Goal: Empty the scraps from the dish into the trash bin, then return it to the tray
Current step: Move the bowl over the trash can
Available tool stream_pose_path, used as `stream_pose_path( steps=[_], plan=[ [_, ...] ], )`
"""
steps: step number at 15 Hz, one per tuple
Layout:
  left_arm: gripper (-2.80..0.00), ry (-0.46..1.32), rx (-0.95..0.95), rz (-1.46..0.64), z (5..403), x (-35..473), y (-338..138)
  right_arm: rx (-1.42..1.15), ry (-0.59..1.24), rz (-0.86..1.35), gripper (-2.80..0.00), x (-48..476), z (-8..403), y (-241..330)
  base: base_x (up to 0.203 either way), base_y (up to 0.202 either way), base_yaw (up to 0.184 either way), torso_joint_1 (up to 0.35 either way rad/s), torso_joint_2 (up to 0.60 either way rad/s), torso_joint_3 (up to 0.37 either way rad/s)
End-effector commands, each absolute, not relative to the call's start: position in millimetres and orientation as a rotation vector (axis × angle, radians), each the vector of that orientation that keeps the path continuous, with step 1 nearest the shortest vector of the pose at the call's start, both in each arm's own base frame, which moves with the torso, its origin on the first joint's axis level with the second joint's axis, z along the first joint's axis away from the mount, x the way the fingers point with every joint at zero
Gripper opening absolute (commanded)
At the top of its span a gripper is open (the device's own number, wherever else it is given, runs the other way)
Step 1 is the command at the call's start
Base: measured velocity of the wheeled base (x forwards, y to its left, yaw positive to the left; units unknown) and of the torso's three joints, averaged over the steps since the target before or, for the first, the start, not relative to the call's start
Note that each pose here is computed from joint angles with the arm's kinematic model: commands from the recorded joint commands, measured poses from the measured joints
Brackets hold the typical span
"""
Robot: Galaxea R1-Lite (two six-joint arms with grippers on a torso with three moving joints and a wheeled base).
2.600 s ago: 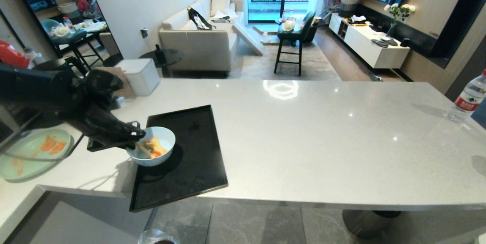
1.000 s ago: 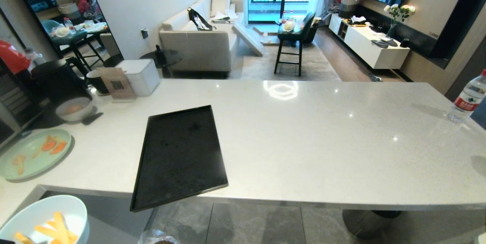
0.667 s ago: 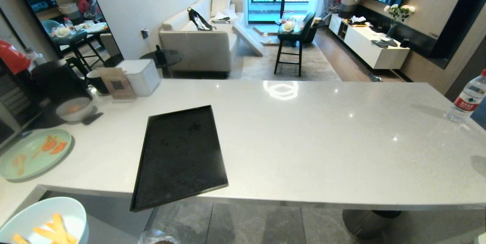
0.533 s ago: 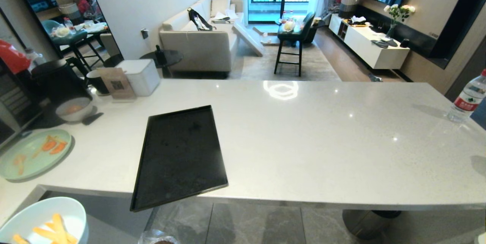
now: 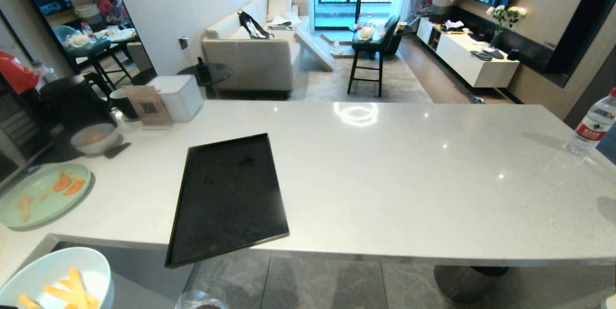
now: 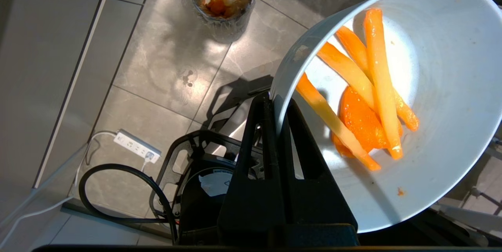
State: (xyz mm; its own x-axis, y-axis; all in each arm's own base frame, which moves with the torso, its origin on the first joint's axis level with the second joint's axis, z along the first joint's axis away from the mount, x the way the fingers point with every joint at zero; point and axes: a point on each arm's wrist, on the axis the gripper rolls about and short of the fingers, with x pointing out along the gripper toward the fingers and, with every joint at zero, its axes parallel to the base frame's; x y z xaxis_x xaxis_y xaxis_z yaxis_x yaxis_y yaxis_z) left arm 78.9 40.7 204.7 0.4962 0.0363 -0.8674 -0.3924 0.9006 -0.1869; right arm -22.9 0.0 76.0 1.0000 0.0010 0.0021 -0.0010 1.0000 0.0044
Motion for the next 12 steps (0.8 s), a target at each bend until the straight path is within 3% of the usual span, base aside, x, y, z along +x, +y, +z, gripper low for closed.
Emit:
stream_pose_path(
  steps=[1,12],
  plan=[
    [-2.80,1.025,-0.389,0.264,204.1,77.0,39.5,0.005,-0.003,0.002,-2.80,-22.9,76.1,0.0,0.000,0.000,0.000,0.000,0.00,0.000],
    [-2.80,1.032,-0.389,0.267,200.2,72.8,37.8,0.005,-0.002,0.002,-2.80,-22.9,75.9,0.0,0.000,0.000,0.000,0.000,0.00,0.000]
  ],
)
